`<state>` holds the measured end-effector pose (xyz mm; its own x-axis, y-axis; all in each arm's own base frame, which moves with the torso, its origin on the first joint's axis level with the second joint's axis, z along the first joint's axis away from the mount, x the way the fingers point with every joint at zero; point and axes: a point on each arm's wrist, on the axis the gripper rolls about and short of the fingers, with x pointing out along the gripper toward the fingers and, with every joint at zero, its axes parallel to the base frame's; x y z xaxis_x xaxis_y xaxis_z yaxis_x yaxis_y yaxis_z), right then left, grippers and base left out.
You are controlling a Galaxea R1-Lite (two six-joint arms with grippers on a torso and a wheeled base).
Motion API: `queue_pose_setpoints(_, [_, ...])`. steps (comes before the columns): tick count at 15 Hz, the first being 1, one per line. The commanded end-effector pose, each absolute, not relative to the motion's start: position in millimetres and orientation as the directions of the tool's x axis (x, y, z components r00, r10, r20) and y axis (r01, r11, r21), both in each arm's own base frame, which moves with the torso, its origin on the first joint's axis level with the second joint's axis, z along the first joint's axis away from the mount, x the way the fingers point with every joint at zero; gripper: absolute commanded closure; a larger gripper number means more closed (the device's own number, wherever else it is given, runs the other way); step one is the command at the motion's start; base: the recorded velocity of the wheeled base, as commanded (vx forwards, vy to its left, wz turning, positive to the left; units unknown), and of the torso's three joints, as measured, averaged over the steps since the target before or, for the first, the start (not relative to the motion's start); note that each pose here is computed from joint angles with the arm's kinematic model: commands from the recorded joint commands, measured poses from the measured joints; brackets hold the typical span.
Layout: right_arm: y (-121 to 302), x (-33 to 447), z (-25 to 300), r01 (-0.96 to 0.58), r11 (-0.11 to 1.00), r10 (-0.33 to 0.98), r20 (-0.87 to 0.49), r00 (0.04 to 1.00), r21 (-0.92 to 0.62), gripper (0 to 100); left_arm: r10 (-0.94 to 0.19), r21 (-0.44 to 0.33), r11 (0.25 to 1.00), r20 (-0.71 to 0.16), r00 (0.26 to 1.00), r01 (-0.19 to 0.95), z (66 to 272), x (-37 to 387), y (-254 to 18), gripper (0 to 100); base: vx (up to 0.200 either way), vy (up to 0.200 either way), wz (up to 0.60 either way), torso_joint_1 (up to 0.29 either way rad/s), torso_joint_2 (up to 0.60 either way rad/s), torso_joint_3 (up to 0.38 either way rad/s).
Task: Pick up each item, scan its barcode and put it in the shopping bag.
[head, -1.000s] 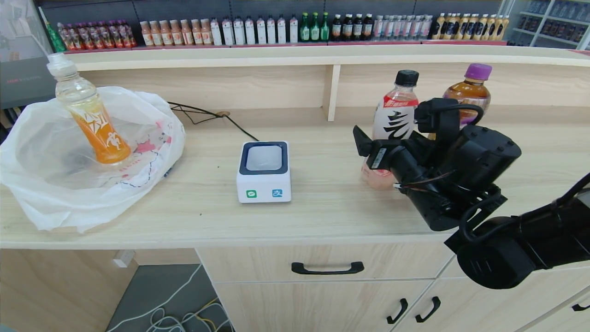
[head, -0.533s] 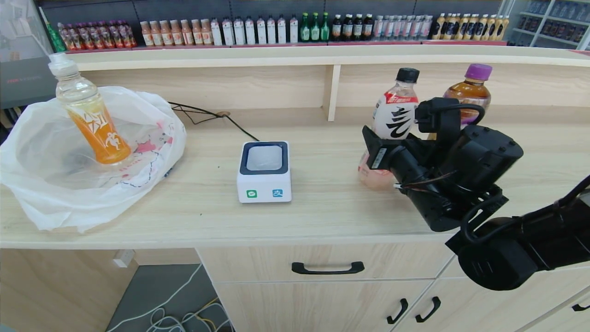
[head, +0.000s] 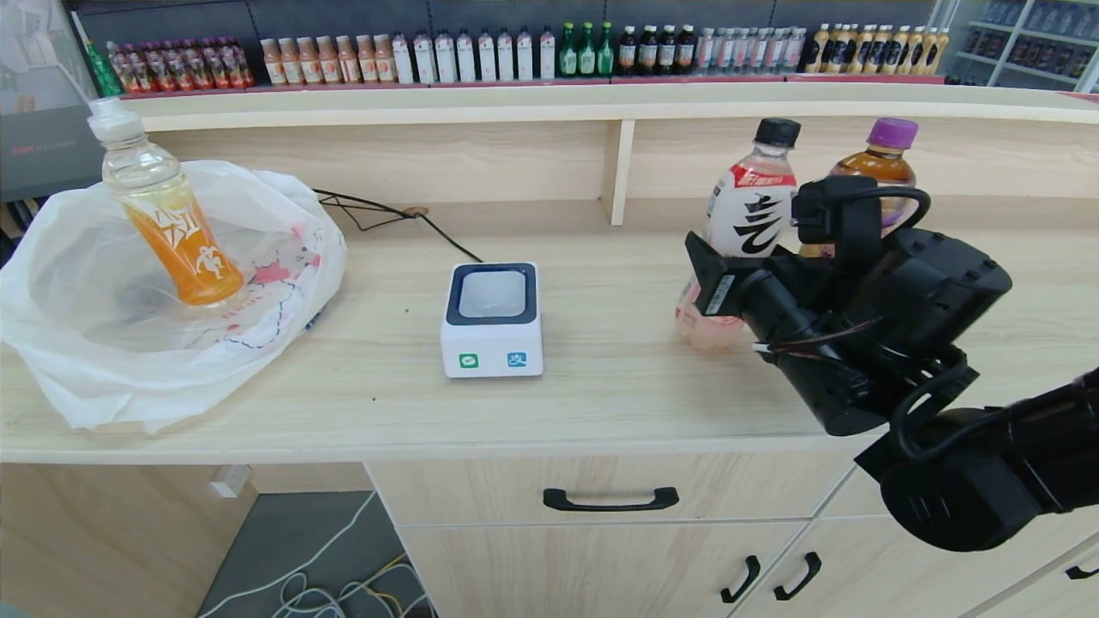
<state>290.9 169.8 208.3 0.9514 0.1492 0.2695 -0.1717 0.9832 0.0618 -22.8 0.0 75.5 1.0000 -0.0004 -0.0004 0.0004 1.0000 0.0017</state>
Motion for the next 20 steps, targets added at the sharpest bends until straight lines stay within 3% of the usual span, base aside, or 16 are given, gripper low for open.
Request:
queue_pose_setpoints(1, [167.1,286.1,218.0,-0.174,0.982,0.145,0.296,0.944,0.071,100,-0.002,0.002,1.0,0.0,1.0,0.002,75.5,-22.8,0.0,0,0.0,0.0,0.0,0.0,0.0,0.0])
queue_pose_setpoints(7, [157.4,259.7,241.4,-0.182,0.982,0.156,0.353,0.923,0.043,100,-0.002,0.002,1.0,0.0,1.0,0.002,75.5,-22.8,0.0,0,0.0,0.0,0.0,0.0,0.0,0.0])
queue_pose_setpoints(15, [142.4,193.0,247.9,-0.393,0.919,0.364,0.351,0.863,0.014,100,0.002,0.002,1.0,0.0,1.0,-0.002,75.5,-22.8,0.0,0,0.0,0.0,0.0,0.0,0.0,0.0])
queue_pose_setpoints(20, [133.6,178.2,242.8,-0.594,0.804,0.565,0.35,0.747,-0.029,100,-0.002,0.002,1.0,0.0,1.0,0.002,75.5,-22.8,0.0,0,0.0,0.0,0.0,0.0,0.0,0.0])
